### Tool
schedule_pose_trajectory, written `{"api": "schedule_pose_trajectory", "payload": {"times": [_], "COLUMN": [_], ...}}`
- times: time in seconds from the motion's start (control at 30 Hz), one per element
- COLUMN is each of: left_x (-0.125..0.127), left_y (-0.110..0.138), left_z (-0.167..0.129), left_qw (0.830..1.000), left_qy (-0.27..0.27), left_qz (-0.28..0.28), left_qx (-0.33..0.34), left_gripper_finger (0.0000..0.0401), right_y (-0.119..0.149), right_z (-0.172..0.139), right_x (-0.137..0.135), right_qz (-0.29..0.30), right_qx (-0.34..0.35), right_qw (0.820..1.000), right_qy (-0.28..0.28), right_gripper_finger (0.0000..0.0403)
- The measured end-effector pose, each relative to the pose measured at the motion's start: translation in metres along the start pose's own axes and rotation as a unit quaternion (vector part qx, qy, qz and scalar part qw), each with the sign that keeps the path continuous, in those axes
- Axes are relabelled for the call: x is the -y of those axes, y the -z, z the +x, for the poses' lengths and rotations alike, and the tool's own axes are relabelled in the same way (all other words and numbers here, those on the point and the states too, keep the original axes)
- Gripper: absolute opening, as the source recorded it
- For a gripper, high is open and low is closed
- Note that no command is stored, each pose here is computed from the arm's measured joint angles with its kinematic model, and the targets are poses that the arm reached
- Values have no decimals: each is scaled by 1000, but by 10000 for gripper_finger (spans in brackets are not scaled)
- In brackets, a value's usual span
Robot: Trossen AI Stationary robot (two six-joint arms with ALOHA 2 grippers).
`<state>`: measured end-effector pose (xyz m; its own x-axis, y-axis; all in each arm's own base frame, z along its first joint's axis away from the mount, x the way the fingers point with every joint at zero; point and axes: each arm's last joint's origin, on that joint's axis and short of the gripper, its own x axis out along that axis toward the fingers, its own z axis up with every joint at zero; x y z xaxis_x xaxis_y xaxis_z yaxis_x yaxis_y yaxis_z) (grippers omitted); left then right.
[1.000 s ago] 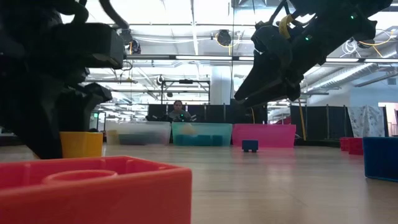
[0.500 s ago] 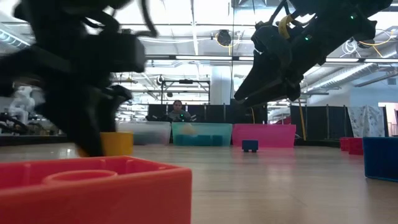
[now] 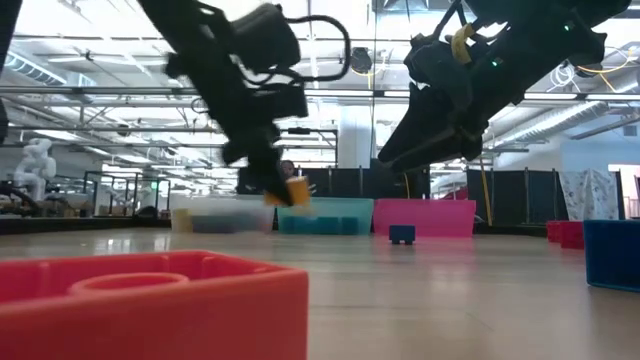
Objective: Sort blocks by size
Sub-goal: Put the yellow 1 stud game piece into the green bin
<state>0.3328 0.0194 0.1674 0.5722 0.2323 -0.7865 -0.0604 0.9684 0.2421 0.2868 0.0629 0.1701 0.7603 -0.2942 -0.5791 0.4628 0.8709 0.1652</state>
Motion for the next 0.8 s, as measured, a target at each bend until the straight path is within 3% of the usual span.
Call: {"api": "schedule_pose_trajectory", "payload": {"times": [0.27,0.47,0.8], "left_x": [-88,-134,-167], "left_y": [-27,-39,-38], "left_z": [-6,-19,-24], "left_qw": [996,991,982], "left_qy": [-60,-69,-104], "left_qz": [-20,-30,-56], "left_qx": [70,109,146], "left_gripper_finger": [135,135,135], "right_y": [0,2,27], "right_z": [0,0,28], "right_x": [2,4,3], "right_qz": [-17,-26,-42], "right_qx": [7,1,-32], "right_qw": [1000,999,997], "right_qy": [20,31,51], "right_gripper_finger": [210,210,210]}}
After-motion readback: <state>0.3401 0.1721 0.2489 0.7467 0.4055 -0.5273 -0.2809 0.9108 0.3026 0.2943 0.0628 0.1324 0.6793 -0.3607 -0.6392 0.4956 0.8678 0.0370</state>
